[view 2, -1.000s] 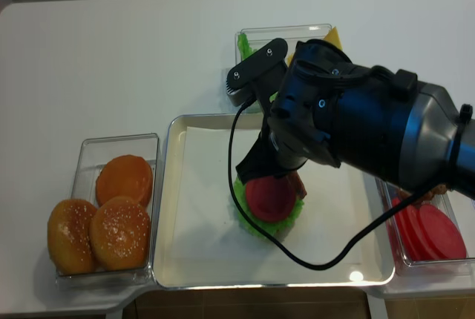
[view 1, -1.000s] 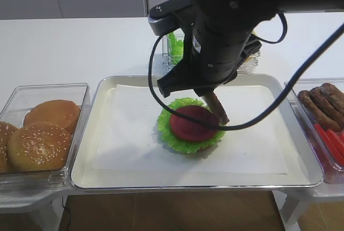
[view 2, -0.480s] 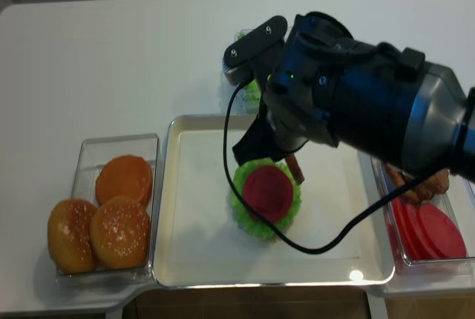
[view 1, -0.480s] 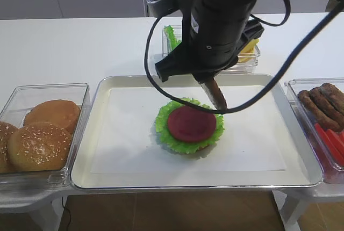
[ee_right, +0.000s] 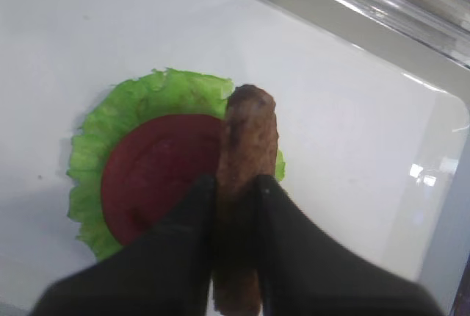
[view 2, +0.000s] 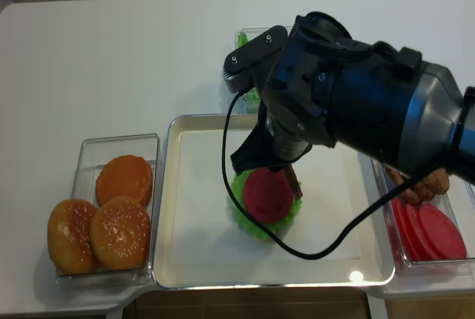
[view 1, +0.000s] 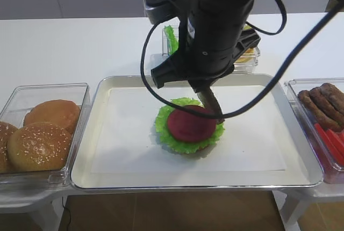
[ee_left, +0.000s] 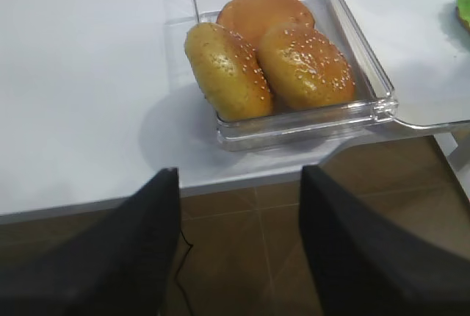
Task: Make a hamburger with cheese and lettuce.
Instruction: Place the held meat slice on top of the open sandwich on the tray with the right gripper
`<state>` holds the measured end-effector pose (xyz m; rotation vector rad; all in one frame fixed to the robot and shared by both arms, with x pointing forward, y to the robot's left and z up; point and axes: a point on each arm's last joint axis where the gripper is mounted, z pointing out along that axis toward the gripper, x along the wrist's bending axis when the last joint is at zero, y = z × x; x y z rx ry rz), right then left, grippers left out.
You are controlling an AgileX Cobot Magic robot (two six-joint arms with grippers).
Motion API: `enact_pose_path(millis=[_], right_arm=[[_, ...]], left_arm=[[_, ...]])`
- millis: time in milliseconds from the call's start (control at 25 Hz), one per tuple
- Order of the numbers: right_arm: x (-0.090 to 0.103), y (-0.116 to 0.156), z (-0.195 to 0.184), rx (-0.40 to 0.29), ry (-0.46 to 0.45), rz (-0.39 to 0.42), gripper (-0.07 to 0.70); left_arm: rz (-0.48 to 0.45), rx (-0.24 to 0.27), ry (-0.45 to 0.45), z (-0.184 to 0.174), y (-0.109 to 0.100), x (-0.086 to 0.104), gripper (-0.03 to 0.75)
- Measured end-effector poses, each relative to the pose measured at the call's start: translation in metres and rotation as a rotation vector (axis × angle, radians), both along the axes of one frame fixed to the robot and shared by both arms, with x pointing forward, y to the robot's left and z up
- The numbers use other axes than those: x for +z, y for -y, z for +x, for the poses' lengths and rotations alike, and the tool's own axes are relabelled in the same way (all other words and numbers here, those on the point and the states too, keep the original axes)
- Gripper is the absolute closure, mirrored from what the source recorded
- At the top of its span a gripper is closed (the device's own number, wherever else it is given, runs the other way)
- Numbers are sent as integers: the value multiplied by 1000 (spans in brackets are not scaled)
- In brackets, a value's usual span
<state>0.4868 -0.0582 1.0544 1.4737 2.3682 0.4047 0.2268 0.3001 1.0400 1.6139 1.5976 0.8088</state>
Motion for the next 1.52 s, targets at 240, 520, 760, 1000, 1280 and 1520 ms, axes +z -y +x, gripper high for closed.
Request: enact_pose_path(millis=[240, 520, 760, 1000, 1280, 1520], right_arm=[[-5, -2, 1, 1, -13, -5, 511], [-5, -2, 1, 1, -15, -3, 511], [-5, -3, 1, 2, -18, -1, 476], [-6, -3, 1, 1, -20, 4, 343], [-6, -4, -1, -4, -38, 20, 244], [-6, -5, -1, -4, -42, 26, 195]], left_arm=[[0, 0, 0, 0, 0, 0, 328], [0, 0, 0, 0, 0, 0, 328], [0, 0, 0, 0, 0, 0, 328], [0, 0, 0, 0, 0, 0, 328], [0, 0, 0, 0, 0, 0, 328], [0, 0, 0, 0, 0, 0, 328]])
